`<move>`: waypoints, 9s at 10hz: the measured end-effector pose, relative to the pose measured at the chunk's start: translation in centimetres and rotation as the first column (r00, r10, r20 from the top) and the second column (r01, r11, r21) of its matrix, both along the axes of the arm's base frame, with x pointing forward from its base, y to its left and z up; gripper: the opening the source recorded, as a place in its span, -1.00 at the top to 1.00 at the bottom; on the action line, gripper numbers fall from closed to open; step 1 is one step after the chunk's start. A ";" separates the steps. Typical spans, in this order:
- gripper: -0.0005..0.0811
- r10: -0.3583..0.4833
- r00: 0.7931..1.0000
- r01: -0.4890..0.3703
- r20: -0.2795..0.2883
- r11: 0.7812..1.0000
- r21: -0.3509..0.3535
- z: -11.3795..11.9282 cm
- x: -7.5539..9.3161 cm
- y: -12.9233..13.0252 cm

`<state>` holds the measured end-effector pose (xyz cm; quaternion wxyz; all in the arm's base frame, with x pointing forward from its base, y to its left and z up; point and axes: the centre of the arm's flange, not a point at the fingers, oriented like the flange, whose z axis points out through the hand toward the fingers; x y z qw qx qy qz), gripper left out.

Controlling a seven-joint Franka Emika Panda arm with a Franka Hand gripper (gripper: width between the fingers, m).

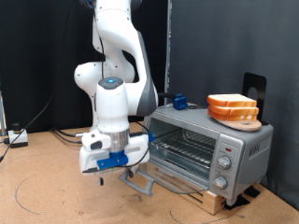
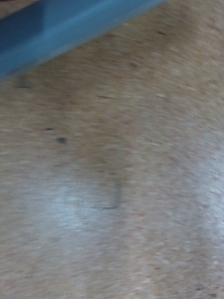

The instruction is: Make a piece of toast with the oven

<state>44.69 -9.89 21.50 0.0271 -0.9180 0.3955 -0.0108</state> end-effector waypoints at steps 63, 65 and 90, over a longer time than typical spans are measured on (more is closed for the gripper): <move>-0.99 0.863 0.095 -0.993 0.496 0.120 -0.019 25.5 -20.1 17.8; -0.99 0.867 0.098 -0.992 0.489 0.122 -0.018 25.7 -20.0 18.0; -0.99 0.908 0.046 -0.999 0.416 0.053 -0.004 17.2 -18.0 23.9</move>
